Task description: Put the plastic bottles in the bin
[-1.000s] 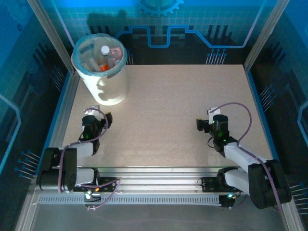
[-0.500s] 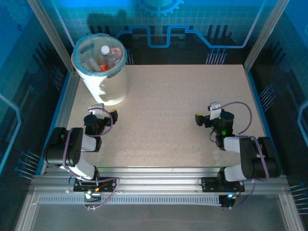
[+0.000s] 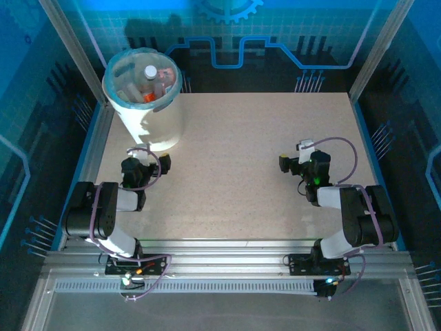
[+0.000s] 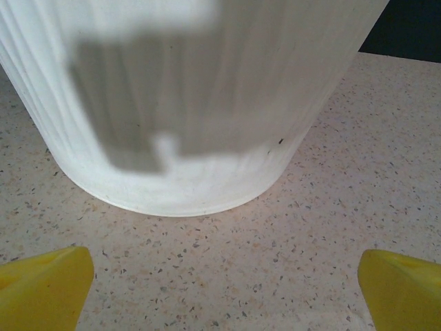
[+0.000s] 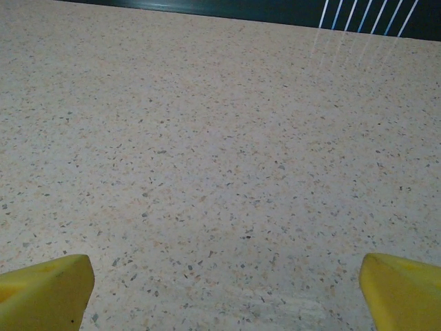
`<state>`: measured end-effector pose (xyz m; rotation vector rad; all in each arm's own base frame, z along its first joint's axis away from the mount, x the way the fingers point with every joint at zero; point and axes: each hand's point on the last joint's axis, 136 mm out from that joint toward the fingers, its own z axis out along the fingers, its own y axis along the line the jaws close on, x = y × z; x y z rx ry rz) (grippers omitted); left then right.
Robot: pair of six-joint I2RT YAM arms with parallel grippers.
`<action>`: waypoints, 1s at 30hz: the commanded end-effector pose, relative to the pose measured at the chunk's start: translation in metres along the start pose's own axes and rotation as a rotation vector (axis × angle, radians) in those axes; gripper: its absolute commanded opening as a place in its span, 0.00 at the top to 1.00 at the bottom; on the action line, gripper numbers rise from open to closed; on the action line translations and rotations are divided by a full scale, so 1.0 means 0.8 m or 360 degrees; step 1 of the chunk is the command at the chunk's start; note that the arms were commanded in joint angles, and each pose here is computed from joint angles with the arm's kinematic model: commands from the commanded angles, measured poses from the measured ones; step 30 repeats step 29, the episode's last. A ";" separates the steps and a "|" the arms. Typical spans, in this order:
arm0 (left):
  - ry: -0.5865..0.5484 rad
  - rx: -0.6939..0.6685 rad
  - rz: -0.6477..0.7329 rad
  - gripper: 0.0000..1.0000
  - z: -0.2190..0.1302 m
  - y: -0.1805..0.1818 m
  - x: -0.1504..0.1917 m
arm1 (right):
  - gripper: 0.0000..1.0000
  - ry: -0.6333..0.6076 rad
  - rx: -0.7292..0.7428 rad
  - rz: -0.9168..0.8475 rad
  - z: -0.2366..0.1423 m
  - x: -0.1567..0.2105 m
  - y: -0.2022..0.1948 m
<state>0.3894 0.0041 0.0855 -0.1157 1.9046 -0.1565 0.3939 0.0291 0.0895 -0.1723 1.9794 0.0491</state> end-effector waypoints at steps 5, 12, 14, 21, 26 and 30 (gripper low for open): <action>-0.0033 0.0024 0.0044 0.01 0.003 -0.007 -0.016 | 0.00 -0.0021 0.0020 0.0004 0.002 -0.007 0.001; -0.0010 0.0089 0.0067 0.01 0.004 -0.016 -0.014 | 0.00 -0.0021 0.0021 0.0002 0.002 -0.007 0.001; -0.0017 0.0091 0.0069 0.01 0.005 -0.017 -0.016 | 0.00 -0.0021 0.0022 0.0003 0.002 -0.007 0.001; -0.0005 0.0085 0.0067 0.01 0.005 -0.016 -0.014 | 0.00 -0.0021 0.0020 0.0001 0.002 -0.007 0.001; -0.0007 0.0082 0.0073 0.01 0.005 -0.016 -0.014 | 0.00 -0.0020 0.0020 0.0002 0.002 -0.006 0.001; -0.0009 0.0081 0.0073 0.01 0.005 -0.016 -0.014 | 0.00 -0.0021 0.0019 0.0001 0.002 -0.007 0.001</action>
